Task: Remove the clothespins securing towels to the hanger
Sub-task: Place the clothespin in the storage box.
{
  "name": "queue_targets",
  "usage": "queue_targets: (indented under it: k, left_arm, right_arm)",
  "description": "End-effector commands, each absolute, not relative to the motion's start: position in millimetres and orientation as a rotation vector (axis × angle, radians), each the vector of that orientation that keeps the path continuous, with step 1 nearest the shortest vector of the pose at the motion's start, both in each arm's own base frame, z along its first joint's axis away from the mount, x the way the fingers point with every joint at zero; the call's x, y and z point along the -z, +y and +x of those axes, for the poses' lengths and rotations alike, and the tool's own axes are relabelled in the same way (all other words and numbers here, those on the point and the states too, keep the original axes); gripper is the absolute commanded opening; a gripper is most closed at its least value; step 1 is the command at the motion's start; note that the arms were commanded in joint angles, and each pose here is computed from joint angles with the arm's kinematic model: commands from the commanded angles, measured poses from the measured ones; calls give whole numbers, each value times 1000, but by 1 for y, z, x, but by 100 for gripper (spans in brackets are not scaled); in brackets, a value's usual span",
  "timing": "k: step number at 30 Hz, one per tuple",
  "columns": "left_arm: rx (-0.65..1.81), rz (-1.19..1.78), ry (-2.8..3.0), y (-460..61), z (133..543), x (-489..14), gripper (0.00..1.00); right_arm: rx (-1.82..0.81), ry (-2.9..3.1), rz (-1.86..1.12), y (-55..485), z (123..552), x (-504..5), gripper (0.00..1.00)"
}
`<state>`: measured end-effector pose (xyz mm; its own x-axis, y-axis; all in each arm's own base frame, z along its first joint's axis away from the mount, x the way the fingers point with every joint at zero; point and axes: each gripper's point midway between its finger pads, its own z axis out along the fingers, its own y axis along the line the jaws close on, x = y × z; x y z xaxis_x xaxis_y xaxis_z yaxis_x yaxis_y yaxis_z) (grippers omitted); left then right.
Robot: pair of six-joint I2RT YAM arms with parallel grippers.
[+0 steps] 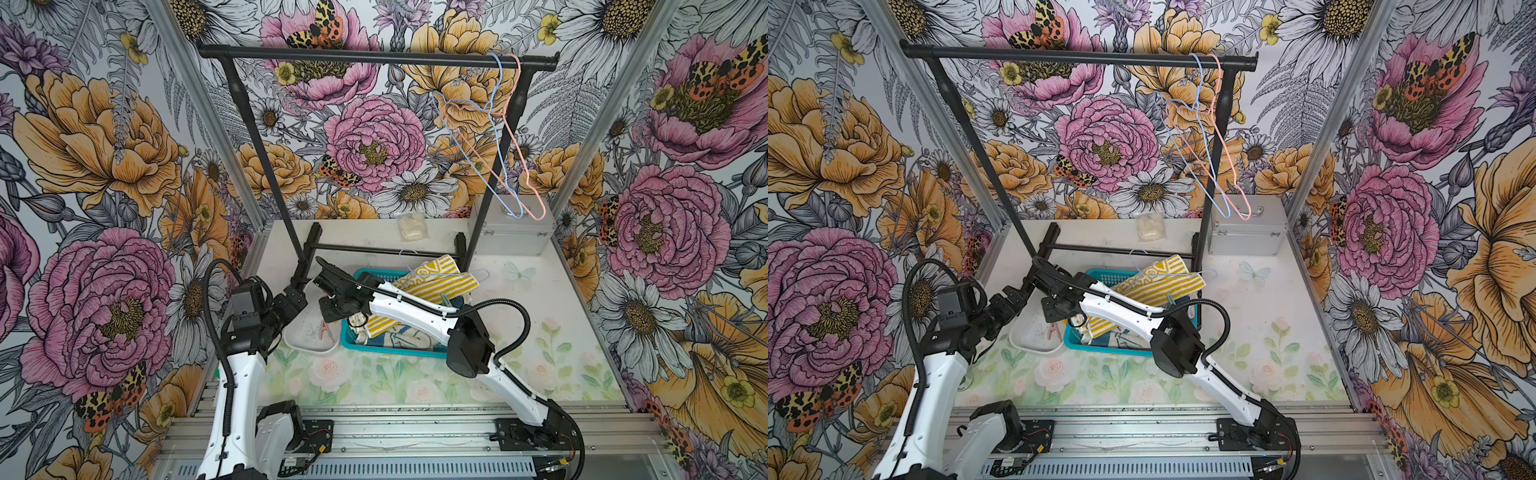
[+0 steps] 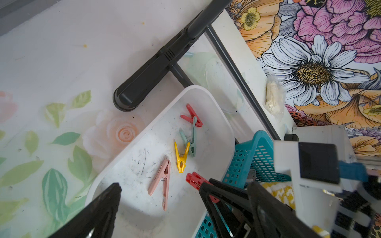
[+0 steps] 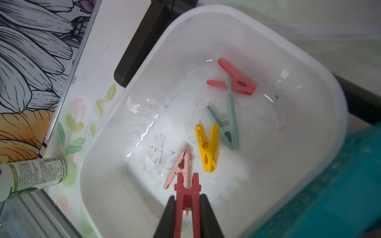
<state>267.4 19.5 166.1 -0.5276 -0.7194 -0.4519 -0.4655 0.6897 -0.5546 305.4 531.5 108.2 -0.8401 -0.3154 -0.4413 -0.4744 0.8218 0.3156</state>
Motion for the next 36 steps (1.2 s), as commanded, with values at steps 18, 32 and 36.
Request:
queue_targets:
  k: [18,32,36]
  left_arm:
    - [439,-791,2173,27,276,-198,99]
    - [417,-402,2202,-29,299,-245,98]
    - [466,-189,2237,-77,309,-250,98]
  right_arm:
    - [-786,2407,-521,522,336,-231,55]
    - [-716,2357,-183,410,363,-307,52]
    - [-697,2382,-78,360,354,-298,51]
